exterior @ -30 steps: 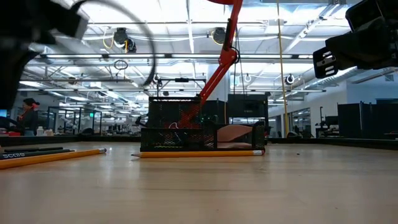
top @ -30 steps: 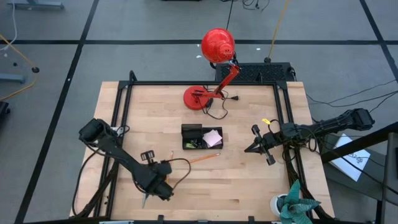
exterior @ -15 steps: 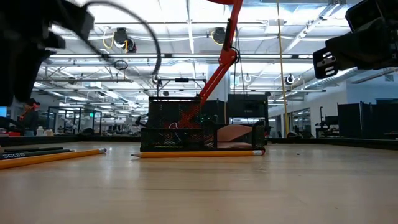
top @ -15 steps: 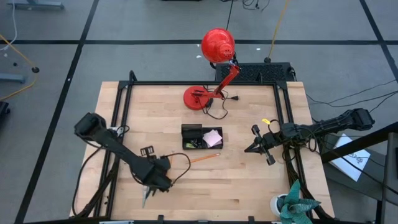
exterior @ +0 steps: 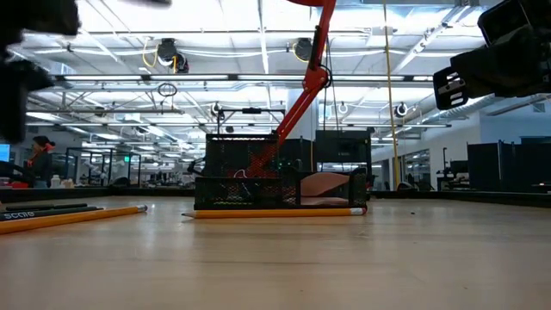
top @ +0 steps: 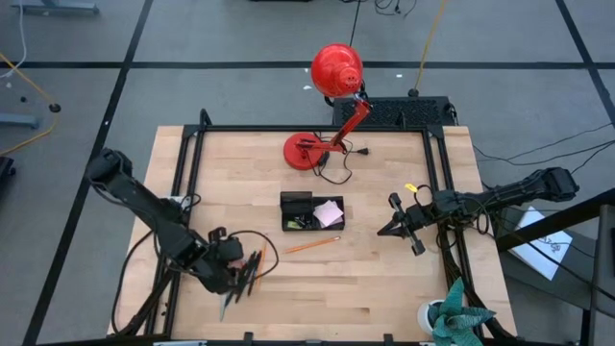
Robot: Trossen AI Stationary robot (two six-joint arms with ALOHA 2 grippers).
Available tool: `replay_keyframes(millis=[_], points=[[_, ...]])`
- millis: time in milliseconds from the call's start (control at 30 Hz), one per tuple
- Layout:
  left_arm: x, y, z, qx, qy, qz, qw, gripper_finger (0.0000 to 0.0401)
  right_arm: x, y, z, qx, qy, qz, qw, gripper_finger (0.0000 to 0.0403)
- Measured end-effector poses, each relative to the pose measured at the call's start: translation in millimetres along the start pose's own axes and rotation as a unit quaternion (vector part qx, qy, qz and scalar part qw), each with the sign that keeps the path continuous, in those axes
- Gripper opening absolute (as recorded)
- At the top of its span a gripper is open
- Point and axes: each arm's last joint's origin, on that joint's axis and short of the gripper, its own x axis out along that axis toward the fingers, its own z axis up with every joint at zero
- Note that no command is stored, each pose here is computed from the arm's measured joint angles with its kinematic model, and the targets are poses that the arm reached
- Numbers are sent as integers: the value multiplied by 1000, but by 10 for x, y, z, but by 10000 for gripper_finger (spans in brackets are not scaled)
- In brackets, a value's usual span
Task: Pick and place office supplies into organizer
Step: Put the right yellow pencil into the desk organizer
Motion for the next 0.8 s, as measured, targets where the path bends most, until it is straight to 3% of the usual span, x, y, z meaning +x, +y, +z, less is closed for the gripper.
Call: replay_keyframes(millis=[367, 567, 800], points=[[210, 143, -117, 3, 45, -15, 999, 200, 0, -15, 0, 2, -1, -26, 1000, 4], [342, 255, -214, 2, 50, -7, 999, 200, 0, -15, -1, 11, -1, -27, 1000, 4], [492, 334, -308, -15, 37, -35, 999, 200, 0, -15, -1, 14, -1, -26, 1000, 4]])
